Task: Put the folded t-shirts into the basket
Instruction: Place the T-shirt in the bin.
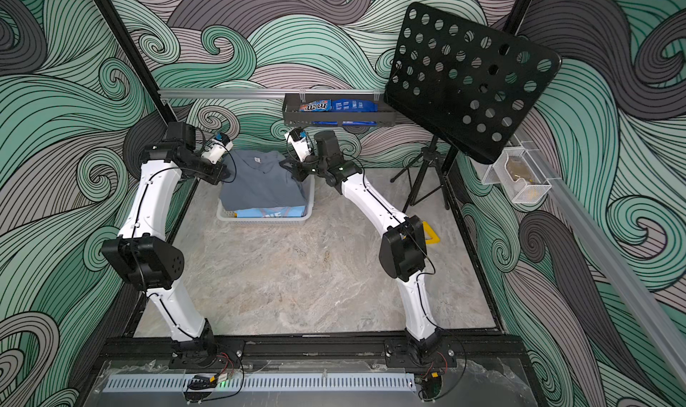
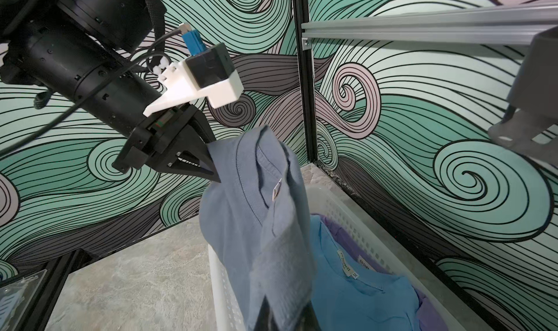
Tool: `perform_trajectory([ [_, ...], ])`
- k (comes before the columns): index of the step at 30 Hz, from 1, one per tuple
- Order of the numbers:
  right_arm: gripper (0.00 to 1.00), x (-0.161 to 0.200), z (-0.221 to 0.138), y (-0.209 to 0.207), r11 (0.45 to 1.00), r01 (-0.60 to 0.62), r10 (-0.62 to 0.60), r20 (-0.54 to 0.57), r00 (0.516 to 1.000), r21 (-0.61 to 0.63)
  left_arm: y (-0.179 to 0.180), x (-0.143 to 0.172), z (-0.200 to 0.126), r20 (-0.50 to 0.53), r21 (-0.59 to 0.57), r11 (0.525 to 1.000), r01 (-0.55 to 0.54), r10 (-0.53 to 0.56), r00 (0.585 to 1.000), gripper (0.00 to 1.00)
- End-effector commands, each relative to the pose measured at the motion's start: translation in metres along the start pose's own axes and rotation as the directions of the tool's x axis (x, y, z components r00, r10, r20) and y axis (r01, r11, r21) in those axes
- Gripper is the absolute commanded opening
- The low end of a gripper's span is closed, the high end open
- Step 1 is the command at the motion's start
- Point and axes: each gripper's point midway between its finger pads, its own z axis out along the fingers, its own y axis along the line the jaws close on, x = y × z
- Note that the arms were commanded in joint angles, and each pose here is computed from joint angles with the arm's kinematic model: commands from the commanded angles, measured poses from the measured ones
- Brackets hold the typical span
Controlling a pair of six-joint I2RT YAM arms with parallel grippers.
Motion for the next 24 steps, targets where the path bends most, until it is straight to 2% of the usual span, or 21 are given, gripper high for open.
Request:
perform_trajectory([
  [1, 0.00, -0.003, 0.006, 0.012, 0.999, -0.003, 0.003, 0.007, 1.000, -0.033, 0.011, -0.006, -0.003, 0.020, -0.023, 0.999, -0.030, 0.031, 0.999, 0.00],
  [18, 0.00, 0.030, 0.009, 0.016, 0.998, -0.063, 0.061, -0.049, 0.997, -0.030, 0.009, 0.018, 0.029, -0.080, 0.042, 0.998, -0.049, 0.052, 0.995, 0.00],
  [24, 0.00, 0.042, 0.011, 0.000, 0.996, -0.093, 0.093, -0.063, 0.994, -0.004, 0.011, 0.025, 0.044, -0.109, 0.053, 0.998, -0.038, 0.044, 0.993, 0.00],
])
